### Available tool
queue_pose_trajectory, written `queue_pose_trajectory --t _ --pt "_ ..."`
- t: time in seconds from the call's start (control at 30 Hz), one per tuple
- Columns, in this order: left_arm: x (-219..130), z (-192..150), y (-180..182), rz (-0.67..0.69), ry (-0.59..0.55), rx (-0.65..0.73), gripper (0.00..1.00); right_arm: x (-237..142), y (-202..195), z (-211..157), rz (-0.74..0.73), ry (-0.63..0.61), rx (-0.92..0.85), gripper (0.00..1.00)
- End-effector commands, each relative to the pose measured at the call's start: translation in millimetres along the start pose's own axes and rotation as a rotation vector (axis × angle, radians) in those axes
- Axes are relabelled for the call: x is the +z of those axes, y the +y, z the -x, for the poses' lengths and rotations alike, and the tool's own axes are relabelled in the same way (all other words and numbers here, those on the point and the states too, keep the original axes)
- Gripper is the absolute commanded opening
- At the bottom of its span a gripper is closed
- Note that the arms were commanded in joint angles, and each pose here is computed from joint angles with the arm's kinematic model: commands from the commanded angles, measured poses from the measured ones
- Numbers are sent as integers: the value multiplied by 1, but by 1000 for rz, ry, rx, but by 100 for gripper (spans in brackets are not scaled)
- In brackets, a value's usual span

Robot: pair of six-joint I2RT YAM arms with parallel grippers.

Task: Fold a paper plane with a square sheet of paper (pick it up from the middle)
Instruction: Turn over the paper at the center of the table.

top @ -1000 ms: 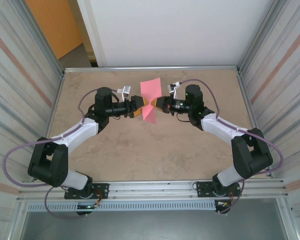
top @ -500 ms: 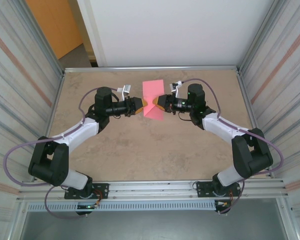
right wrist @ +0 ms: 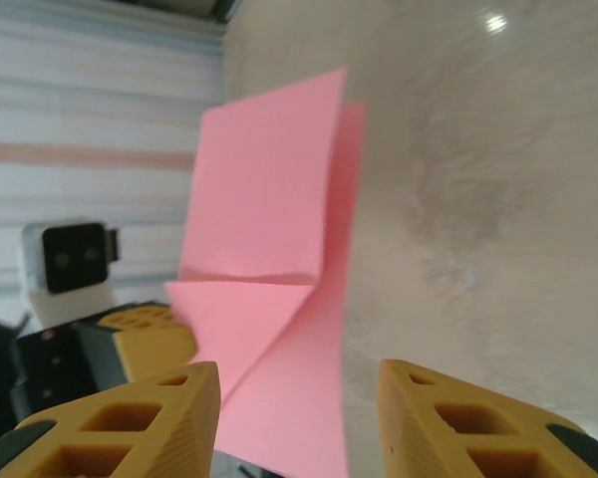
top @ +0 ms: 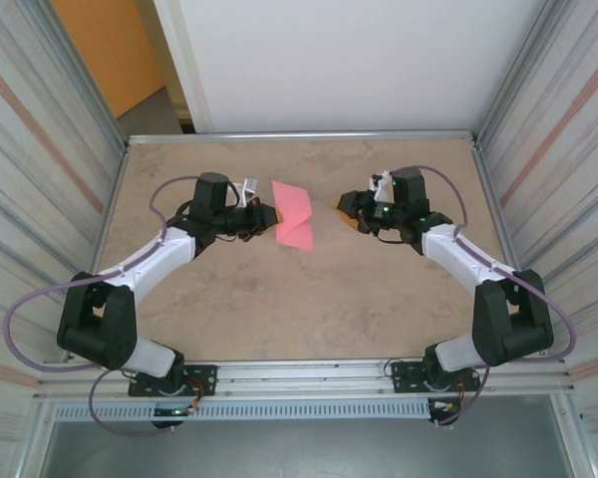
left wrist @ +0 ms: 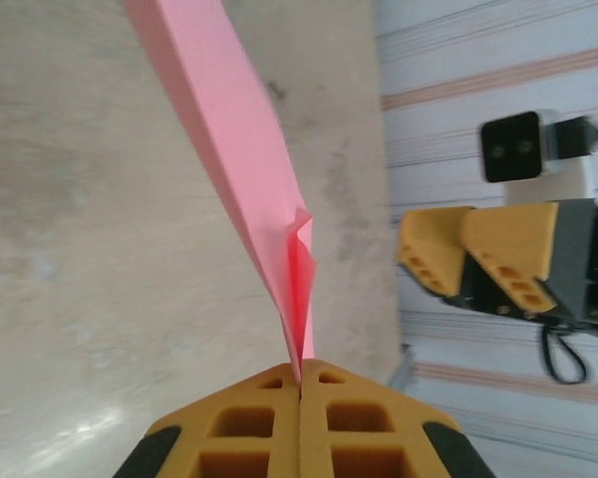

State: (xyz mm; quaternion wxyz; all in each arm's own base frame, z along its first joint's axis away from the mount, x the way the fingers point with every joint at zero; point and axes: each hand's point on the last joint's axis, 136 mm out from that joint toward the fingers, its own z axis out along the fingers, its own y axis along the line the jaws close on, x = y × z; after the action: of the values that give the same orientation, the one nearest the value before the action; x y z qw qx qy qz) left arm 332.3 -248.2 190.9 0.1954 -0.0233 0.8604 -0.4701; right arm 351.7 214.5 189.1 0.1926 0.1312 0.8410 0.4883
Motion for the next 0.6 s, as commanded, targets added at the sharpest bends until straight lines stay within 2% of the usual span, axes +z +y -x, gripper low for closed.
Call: queue_pose_trajectory --t 0.0,0.1,0.33,0.43,0.57 --pt "-19 -1 37 311 9 128 4 -18 -17 8 -158 -60 -35 45" --pt "-36 4 48 524 8 239 4 -25 -30 12 -242 -92 -38 46" --pt "-63 17 60 971 38 481 4 -35 -46 16 -339 -133 -34 46" --pt "-64 20 65 1144 71 579 4 -40 -53 17 -377 -152 -31 46" --pt "-50 20 64 1299 107 702 4 -45 -57 18 -386 -170 -32 46"
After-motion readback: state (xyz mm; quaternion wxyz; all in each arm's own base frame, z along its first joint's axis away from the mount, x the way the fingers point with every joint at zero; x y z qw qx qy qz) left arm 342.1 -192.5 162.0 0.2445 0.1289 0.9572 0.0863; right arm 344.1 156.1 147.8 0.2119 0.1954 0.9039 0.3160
